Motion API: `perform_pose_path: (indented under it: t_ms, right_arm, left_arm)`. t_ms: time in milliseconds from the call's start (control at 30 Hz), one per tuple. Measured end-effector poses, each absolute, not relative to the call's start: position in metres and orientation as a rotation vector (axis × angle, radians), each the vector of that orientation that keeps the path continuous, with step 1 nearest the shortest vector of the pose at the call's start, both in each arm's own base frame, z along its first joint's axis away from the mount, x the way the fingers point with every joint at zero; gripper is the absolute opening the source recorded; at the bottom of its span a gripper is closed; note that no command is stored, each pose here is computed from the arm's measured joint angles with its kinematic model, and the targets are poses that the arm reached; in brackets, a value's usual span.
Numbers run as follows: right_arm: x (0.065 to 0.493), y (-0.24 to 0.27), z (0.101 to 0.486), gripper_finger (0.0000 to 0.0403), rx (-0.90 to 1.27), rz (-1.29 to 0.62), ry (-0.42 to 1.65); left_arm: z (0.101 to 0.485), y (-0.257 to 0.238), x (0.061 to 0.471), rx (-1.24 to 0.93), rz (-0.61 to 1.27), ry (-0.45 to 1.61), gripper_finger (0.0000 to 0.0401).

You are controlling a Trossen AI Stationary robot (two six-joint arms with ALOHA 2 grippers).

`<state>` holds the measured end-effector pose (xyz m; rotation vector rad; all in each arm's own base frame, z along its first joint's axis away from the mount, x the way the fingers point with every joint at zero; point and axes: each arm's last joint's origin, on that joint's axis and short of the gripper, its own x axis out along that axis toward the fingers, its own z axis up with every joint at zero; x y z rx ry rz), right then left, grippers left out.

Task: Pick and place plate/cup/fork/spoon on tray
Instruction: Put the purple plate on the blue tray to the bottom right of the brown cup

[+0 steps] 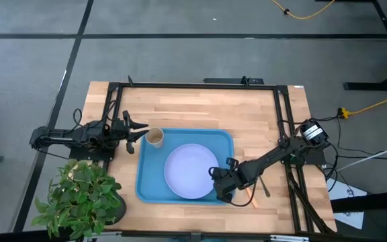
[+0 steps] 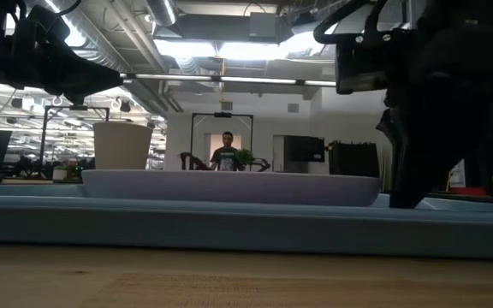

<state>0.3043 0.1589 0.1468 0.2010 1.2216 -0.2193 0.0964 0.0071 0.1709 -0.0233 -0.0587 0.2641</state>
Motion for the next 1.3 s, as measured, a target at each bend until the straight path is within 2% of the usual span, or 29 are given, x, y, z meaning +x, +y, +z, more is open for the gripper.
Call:
perform_pose_path:
  t_ms: [833, 1100, 1300]
  right_arm:
    - [0.322, 0.148, 0.144, 0.0058, 0.187, -0.155, 1.160]
    - [0.326, 0.147, 0.146, 0.0058, 0.160, -0.176, 1.095]
    - [0.312, 0.140, 0.148, 0.0058, 0.188, -0.298, 1.200]
  left_arm:
    - [0.171, 0.007, 0.096, -0.023, 0.264, -0.059, 0.0101]
    - [0.171, 0.007, 0.096, -0.023, 0.264, -0.059, 0.0101]
    - [0.171, 0.007, 0.096, -0.023, 0.264, -0.059, 0.0101]
